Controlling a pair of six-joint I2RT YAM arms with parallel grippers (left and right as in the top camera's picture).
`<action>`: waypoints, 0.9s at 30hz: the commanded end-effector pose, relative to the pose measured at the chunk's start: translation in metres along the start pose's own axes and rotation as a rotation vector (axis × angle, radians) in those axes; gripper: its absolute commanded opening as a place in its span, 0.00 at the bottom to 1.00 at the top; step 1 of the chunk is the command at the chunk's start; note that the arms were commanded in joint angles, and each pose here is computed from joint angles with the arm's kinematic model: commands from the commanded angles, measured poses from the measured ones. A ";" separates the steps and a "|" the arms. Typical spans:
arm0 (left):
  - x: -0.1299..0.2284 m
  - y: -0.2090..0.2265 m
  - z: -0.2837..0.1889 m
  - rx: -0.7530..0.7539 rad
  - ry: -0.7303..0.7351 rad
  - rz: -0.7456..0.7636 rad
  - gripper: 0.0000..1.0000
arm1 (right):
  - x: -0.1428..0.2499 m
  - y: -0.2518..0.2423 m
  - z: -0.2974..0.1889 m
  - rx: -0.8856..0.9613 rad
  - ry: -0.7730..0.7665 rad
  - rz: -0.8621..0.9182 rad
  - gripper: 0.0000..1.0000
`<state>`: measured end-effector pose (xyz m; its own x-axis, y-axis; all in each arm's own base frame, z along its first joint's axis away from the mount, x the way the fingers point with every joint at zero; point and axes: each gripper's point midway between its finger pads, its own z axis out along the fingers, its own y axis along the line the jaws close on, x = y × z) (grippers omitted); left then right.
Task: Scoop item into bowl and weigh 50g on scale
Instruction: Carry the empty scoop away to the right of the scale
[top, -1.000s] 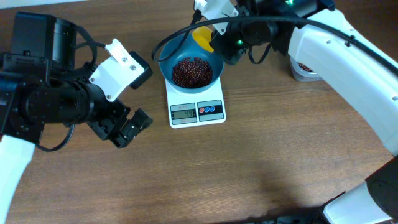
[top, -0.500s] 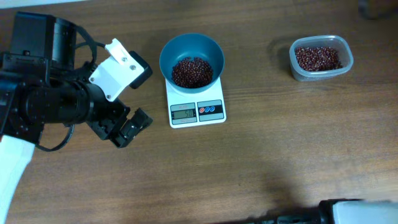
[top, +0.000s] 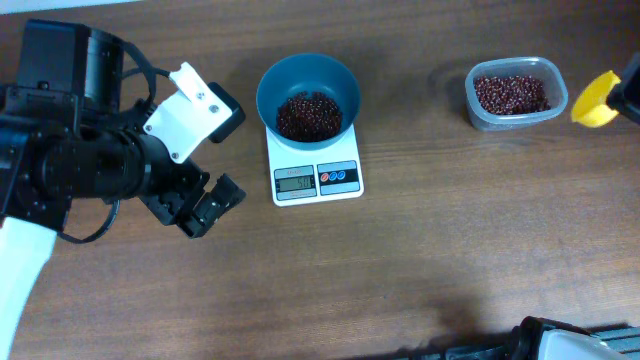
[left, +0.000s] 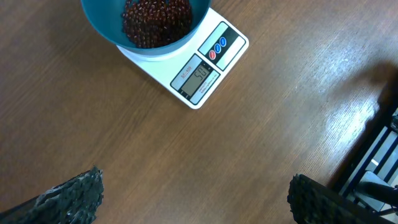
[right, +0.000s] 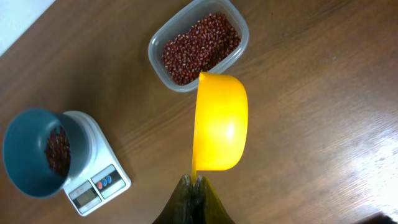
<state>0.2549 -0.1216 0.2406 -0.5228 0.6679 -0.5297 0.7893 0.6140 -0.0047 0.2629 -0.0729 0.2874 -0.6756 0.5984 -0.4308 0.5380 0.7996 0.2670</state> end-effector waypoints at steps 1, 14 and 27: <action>-0.002 -0.003 -0.001 0.010 -0.013 0.023 0.99 | -0.004 0.004 0.003 -0.031 -0.015 0.119 0.04; -0.002 -0.003 -0.001 0.010 -0.013 0.023 0.99 | 0.037 0.006 -0.066 -0.144 -0.248 -0.111 0.04; -0.002 -0.003 -0.001 0.010 -0.013 0.023 0.99 | 0.078 0.059 0.024 -0.720 -0.333 -0.083 0.04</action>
<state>0.2550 -0.1216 0.2406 -0.5226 0.6679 -0.5300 0.7893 0.6140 -0.0044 0.2556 0.0090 0.2491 -0.4310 0.5659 -0.7029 0.0068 0.7810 0.6245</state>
